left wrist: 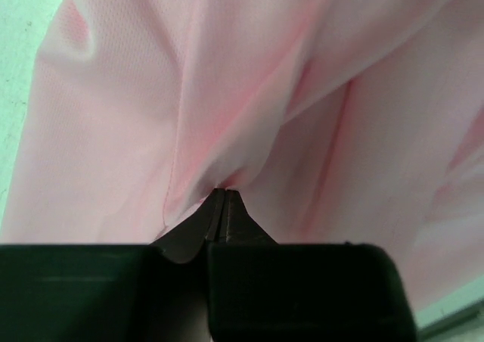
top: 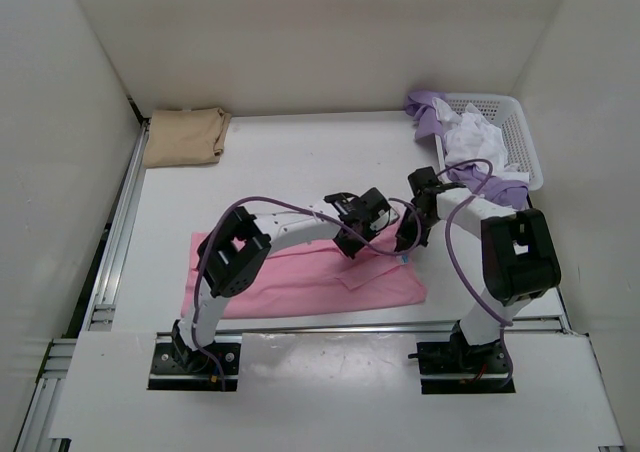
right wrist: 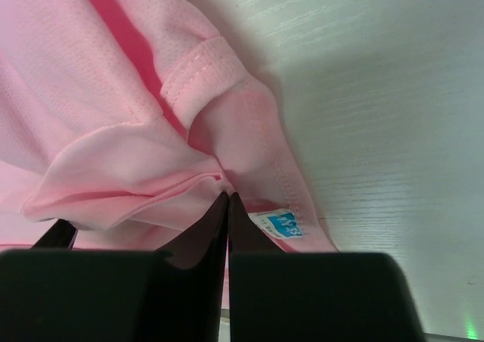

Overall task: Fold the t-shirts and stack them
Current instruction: Fold the other side of the tshirt into a rectangle

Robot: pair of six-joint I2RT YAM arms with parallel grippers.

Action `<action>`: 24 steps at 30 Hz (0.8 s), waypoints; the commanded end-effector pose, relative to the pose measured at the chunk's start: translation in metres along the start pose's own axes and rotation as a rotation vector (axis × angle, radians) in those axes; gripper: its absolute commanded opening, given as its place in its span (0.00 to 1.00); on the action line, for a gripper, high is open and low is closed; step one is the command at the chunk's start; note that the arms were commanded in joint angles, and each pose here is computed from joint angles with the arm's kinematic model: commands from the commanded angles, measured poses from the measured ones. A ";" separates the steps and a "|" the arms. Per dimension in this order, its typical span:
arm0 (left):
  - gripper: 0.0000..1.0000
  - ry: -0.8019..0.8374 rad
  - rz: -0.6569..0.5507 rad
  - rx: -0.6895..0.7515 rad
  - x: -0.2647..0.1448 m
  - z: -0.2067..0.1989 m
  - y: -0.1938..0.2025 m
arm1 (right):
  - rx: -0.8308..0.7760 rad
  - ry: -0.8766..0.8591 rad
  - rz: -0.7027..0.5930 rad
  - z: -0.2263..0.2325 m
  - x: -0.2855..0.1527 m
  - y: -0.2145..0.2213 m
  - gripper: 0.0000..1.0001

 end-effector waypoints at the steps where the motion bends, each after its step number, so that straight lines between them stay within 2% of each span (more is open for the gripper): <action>1: 0.10 0.104 -0.101 -0.027 -0.057 -0.006 -0.032 | -0.038 0.005 -0.099 0.003 -0.023 -0.019 0.00; 7: 0.10 0.165 -0.111 -0.086 -0.072 0.011 -0.047 | -0.077 0.003 -0.173 0.007 -0.040 -0.033 0.00; 16: 0.12 0.136 -0.068 -0.148 -0.043 0.038 -0.054 | -0.088 -0.010 -0.171 0.017 -0.035 -0.055 0.00; 20: 0.20 0.116 -0.071 -0.168 -0.037 0.049 -0.059 | -0.098 -0.012 -0.176 0.022 -0.032 -0.068 0.00; 21: 0.27 0.104 -0.063 -0.168 -0.033 0.051 -0.057 | -0.099 -0.020 -0.169 0.024 -0.030 -0.071 0.00; 22: 0.30 0.104 -0.063 -0.168 -0.033 0.051 -0.057 | -0.108 -0.016 -0.161 0.023 -0.027 -0.070 0.01; 24: 0.40 0.072 -0.060 -0.169 -0.029 0.056 -0.056 | -0.105 0.002 -0.154 0.022 -0.025 -0.074 0.17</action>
Point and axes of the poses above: each gripper's point midway between its finger pads, its own x axis out along the fingers, its own z axis along the line the jaws close on, y = z × x, the point moved 2 cm from there along -x, back along the fingers, and after that the axes turned 15 degrees about -x, right-handed, at the moved point
